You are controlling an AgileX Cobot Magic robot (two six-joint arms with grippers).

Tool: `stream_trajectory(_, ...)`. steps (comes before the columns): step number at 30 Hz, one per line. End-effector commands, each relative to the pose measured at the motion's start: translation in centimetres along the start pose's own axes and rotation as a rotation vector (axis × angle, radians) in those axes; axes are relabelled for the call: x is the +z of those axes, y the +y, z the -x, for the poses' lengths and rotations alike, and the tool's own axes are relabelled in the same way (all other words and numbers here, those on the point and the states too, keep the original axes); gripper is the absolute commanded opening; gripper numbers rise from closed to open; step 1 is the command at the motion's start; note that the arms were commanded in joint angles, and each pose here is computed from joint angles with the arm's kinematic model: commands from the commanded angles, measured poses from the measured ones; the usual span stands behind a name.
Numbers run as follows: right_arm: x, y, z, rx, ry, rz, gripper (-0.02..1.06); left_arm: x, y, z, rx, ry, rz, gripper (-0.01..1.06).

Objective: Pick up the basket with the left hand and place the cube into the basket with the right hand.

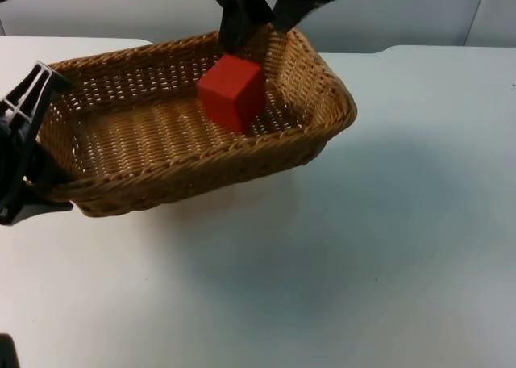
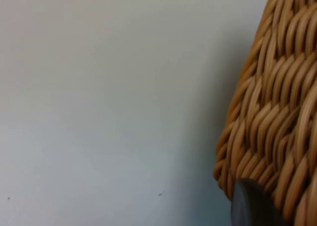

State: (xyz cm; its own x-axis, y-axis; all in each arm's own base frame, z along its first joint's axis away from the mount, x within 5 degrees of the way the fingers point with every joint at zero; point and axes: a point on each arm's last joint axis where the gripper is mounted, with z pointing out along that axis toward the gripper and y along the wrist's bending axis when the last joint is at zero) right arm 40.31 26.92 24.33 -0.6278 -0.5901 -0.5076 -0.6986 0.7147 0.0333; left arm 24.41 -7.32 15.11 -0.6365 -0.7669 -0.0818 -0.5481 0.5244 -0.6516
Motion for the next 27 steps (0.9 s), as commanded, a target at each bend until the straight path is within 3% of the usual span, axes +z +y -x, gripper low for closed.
stream_trajectory(1,-0.3,0.0,0.5,-0.001,-0.033,-0.013,0.68,-0.3,-0.5,-0.2,-0.008,0.014,-0.031,0.0)
stream_trajectory(7,-2.4,-0.3,1.5,0.022,-0.094,-0.033,0.64,-0.3,-0.5,-0.2,-0.008,0.014,-0.031,0.0)
stream_trajectory(10,-6.3,-1.2,2.7,0.054,-0.187,-0.073,0.44,-0.3,-0.5,-0.2,-0.006,0.014,-0.031,0.0)
stream_trajectory(11,-6.3,-1.2,2.7,0.054,-0.187,-0.073,0.44,-0.3,-0.5,-0.2,-0.006,0.014,-0.031,0.0)
stream_trajectory(12,-7.8,-1.9,2.9,0.079,-0.215,-0.102,0.34,-0.3,-0.5,-0.2,-0.006,0.014,-0.031,0.0)
stream_trajectory(14,-10.4,-4.0,2.6,0.166,-0.247,-0.197,0.16,-0.3,-0.5,-0.2,-0.006,0.016,-0.032,0.0)
stream_trajectory(16,-12.9,-6.6,1.5,0.237,-0.223,-0.365,0.0,-0.3,-0.5,-0.2,-0.006,0.016,-0.032,0.0)
stream_trajectory(17,-12.9,-6.6,1.5,0.237,-0.223,-0.365,0.0,-0.3,-0.5,-0.2,-0.006,0.016,-0.032,0.0)
stream_trajectory(18,-14.4,-8.7,0.5,0.278,-0.189,-0.49,0.0,-0.3,-0.5,-0.2,-0.006,0.016,-0.032,0.0)
stream_trajectory(21,-17.2,-11.2,-1.1,0.311,-0.134,-0.639,0.0,-0.3,-0.5,-0.2,-0.006,0.016,-0.032,0.0)
stream_trajectory(25,-20.9,-12.5,-2.3,0.397,-0.185,-0.664,0.0,-0.3,-0.5,-0.2,-0.006,0.016,-0.032,0.0)
stream_trajectory(27,-24.8,-12.9,-3.1,0.449,-0.284,-0.668,0.0,-0.3,-0.5,-0.2,-0.006,0.016,-0.032,0.0)
